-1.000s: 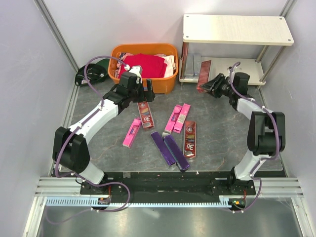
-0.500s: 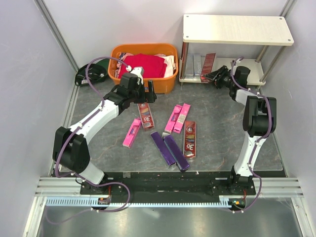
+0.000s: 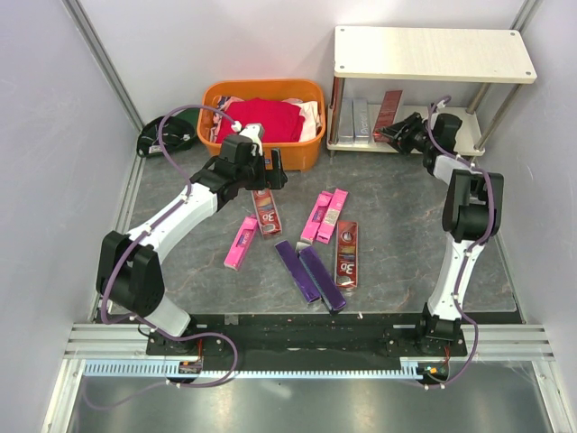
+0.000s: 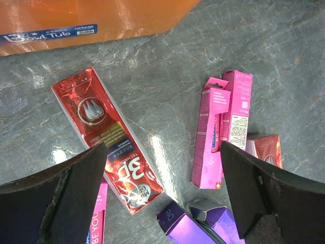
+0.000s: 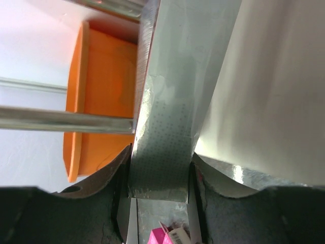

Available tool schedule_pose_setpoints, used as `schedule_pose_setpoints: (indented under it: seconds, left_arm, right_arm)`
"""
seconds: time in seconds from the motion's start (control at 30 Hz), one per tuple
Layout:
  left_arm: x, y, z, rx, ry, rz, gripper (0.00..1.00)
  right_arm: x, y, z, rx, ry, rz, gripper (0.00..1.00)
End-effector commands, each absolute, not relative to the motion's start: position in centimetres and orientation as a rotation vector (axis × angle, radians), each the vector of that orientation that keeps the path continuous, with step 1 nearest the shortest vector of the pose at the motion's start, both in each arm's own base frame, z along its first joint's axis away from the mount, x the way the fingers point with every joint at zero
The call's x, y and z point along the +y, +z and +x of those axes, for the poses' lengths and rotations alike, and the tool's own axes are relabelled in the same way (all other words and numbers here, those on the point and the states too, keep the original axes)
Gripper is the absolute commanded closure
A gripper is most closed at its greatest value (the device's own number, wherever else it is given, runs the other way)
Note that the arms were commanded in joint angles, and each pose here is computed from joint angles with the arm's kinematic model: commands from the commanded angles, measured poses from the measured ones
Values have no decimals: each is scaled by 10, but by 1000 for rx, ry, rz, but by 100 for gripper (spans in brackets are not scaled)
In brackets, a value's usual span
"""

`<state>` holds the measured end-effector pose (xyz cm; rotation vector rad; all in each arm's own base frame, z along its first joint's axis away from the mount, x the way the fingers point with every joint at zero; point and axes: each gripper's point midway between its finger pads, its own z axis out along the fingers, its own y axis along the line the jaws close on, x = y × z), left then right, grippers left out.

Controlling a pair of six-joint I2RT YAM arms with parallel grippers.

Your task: Place and organize the toothpastes onto the shelf

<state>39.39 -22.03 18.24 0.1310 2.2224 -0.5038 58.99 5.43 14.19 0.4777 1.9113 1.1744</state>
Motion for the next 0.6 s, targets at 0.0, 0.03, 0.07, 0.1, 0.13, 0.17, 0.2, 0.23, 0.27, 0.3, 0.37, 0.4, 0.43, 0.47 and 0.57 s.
schedule_pose_setpoints:
  seconds: [0.0, 0.03, 0.07, 0.1, 0.13, 0.17, 0.2, 0.23, 0.27, 0.3, 0.37, 0.4, 0.43, 0.47, 0.57]
  left_arm:
    - [-228, 195, 395, 2175, -550, 141, 0]
    - [-228, 196, 395, 2173, -552, 141, 0]
    - [-229, 196, 395, 2172, -556, 142, 0]
    - [-230, 197, 395, 2172, -562, 140, 0]
    - [-230, 198, 395, 2169, -566, 139, 0]
    - [-231, 197, 395, 2170, -570, 135, 0]
    - [-232, 198, 395, 2170, -577, 138, 0]
    - [-233, 197, 395, 2172, -581, 137, 0]
    - [-234, 197, 395, 2170, -588, 138, 0]
    - [-236, 197, 394, 2171, -606, 144, 0]
    - [-239, 201, 392, 2167, -632, 146, 0]
    - [-243, 202, 391, 2162, -655, 154, 0]
    - [-244, 205, 391, 2157, -665, 155, 0]
    - [-245, 204, 390, 2160, -674, 152, 0]
    - [-248, 204, 390, 2160, -696, 157, 0]
  right_arm:
    - [47, 154, 610, 1876, 1113, 424, 75]
    - [46, 141, 611, 1910, 1103, 456, 73]
    - [44, 138, 613, 1921, 1088, 465, 73]
    - [46, 140, 615, 1924, 1080, 458, 72]
    - [46, 130, 615, 1953, 1067, 462, 71]
    - [48, 133, 619, 1951, 1059, 446, 69]
    - [53, 132, 619, 1964, 1054, 437, 67]
    - [54, 125, 618, 1989, 1036, 433, 61]
    - [55, 126, 622, 1991, 1005, 432, 58]
    - [54, 124, 624, 2005, 977, 437, 54]
    - [49, 113, 624, 2054, 914, 465, 48]
    - [47, 110, 623, 2062, 894, 481, 43]
    - [44, 106, 619, 2088, 869, 512, 40]
    - [38, 99, 617, 2099, 827, 537, 38]
    - [31, 95, 607, 2114, 769, 578, 27]
